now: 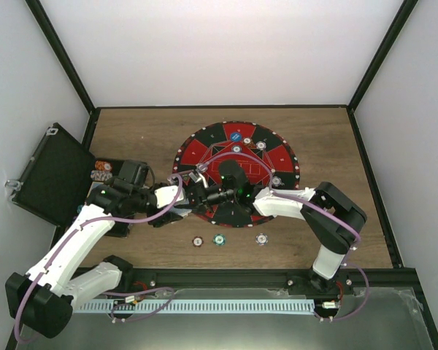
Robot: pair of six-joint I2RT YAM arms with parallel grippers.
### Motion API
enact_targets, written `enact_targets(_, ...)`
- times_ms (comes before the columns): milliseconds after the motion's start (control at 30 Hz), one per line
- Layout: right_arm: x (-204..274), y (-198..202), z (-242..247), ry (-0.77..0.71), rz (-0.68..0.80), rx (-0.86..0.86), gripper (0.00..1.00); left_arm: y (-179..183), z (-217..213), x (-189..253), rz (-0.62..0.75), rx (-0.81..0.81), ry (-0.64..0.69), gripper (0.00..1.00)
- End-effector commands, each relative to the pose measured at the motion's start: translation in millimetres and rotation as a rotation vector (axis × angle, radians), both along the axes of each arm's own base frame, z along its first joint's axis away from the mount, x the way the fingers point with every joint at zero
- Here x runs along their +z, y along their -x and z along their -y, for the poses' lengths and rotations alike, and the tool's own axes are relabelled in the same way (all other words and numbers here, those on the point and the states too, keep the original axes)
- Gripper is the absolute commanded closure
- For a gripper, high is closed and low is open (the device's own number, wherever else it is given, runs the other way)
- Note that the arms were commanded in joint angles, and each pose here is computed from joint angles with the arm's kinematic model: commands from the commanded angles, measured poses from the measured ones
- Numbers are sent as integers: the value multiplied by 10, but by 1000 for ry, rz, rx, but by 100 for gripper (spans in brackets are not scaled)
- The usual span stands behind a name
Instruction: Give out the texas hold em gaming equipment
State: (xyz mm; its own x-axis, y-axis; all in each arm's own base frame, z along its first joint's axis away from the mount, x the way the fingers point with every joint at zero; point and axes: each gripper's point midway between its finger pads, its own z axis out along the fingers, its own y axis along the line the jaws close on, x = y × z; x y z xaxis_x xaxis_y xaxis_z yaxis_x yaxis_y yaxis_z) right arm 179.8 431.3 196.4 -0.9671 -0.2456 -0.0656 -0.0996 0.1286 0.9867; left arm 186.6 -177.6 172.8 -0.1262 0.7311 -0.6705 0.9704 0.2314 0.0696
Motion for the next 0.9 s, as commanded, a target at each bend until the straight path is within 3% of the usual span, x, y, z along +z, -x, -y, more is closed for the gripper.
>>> enact_targets(0,95,69,-19,-39,7,32,93,85,46,75,28,-70,32,73)
enact_targets(67,116,68,-26,-44,10,36,92,86,27,47,32,-69,21,82)
enact_targets(233,55,64,-18,-22,13,44,72,68,-22,27,50,-60,-11,96)
enact_targets(333,-35,3,41,13,18,34,58,66,-61,14,57,-53,-35,96)
enact_targets(533,-91,-111,186,60,45,10,45,68,-97,8,66,-42,-49,96)
enact_targets(867,-20,-43,7,55,71,51,38,40,-78,20,57,-33,-41,96)
